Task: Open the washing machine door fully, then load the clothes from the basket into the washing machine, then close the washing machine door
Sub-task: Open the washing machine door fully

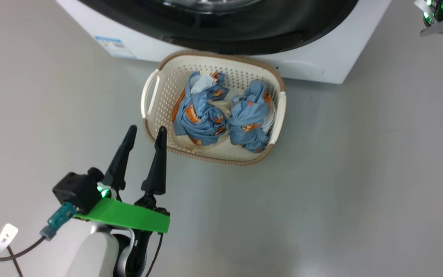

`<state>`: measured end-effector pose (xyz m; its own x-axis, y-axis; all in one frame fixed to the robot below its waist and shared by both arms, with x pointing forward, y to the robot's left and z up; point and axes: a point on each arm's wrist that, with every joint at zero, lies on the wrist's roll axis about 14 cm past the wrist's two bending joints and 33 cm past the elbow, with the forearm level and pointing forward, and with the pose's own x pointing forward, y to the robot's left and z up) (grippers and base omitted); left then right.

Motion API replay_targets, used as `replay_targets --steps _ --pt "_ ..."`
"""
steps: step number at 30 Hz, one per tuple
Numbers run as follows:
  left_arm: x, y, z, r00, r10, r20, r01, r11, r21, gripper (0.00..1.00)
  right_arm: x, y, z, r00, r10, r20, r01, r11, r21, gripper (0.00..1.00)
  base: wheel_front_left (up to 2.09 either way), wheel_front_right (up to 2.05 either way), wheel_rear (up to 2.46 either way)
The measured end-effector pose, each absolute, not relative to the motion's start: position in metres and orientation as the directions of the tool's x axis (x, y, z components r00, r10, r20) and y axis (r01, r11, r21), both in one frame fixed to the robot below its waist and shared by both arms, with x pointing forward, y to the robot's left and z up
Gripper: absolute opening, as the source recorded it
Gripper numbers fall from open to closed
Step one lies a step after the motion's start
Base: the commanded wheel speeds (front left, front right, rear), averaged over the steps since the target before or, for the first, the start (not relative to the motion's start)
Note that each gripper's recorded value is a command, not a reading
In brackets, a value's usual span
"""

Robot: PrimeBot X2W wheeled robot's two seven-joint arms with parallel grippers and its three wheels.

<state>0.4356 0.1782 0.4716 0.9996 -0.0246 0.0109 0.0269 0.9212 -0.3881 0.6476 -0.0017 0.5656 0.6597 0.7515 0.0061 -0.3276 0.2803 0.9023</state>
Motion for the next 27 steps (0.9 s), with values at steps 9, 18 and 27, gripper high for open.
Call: replay_targets --steps 9,18,27 --pt "0.443 0.184 0.464 1.000 -0.011 -0.004 0.009 0.919 -0.394 1.00 0.670 0.013 0.562 0.639 0.769 0.020 -0.337 0.256 0.906 0.00 0.00 0.00 0.00" --pt "0.443 0.191 0.462 1.000 0.007 -0.011 -0.011 0.922 -0.387 1.00 0.666 0.029 0.544 0.580 0.814 -0.025 -0.330 0.263 0.907 0.00 0.00 0.00 0.00" --pt "0.437 0.190 0.476 1.000 0.006 0.018 0.002 0.923 -0.384 1.00 0.624 0.044 0.535 0.492 0.865 -0.096 -0.344 0.294 0.892 0.00 0.00 0.00 0.00"
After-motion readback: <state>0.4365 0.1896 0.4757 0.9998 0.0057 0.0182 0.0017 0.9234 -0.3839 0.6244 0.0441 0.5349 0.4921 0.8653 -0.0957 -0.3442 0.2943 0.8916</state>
